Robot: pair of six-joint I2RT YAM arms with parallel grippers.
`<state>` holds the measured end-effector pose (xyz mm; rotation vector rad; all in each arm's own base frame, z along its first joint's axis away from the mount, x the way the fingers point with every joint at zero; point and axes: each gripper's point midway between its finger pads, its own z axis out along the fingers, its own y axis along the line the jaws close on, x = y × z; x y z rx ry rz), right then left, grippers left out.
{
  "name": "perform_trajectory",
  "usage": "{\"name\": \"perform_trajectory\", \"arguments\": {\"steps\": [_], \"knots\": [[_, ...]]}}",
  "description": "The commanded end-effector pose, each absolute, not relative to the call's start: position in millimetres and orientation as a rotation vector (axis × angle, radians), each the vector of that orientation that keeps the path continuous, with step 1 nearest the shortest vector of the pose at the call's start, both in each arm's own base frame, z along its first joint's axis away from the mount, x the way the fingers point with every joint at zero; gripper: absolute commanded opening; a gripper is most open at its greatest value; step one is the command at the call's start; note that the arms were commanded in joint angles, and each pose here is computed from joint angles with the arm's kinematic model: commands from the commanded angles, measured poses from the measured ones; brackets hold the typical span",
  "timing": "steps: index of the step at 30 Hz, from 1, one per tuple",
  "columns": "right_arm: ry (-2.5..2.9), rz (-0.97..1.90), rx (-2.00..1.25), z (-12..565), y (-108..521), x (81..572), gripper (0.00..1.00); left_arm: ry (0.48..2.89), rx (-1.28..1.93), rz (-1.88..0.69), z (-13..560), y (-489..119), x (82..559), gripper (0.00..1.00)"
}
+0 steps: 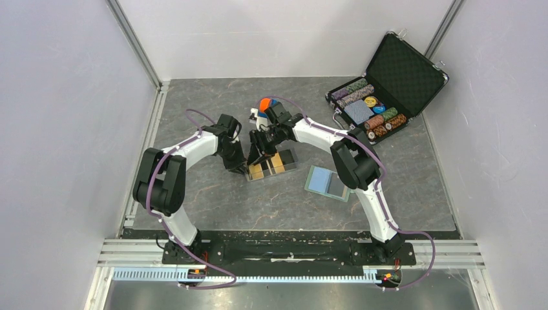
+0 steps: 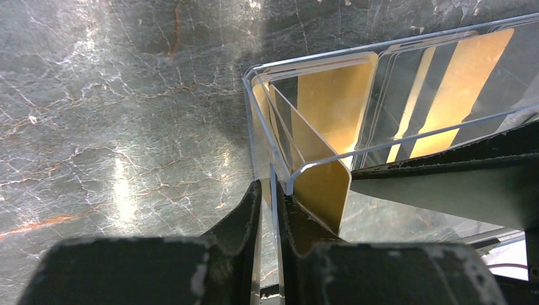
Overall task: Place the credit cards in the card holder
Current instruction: Pick up the credit card from the storage box.
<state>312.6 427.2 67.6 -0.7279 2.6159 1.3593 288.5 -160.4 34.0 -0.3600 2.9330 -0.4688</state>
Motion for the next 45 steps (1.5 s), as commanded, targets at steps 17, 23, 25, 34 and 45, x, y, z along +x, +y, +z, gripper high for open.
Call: {"name": "perform_trajectory", "arguments": {"steps": [17,23,25,34,45], "knots": [[2.523,1.420,-0.771,96.8,425.7,303.6,0.50,2.913,-0.259,-0.557,35.8,-176.4,294.5,0.02],[2.479,1.440,-0.769,109.4,425.4,305.8,0.54,2.916,-0.255,-0.561,35.5,-177.4,294.4,0.02],[2.478,1.441,-0.765,107.2,425.5,306.1,0.55,2.915,-0.254,-0.561,35.4,-177.2,294.2,0.02],[2.532,1.401,-0.715,88.1,425.4,312.5,0.54,2.922,-0.253,-0.562,34.0,-177.2,292.6,0.02],[2.627,1.295,-0.726,65.3,426.7,316.0,0.43,2.927,-0.253,-0.561,32.8,-177.0,290.2,0.02]]}}
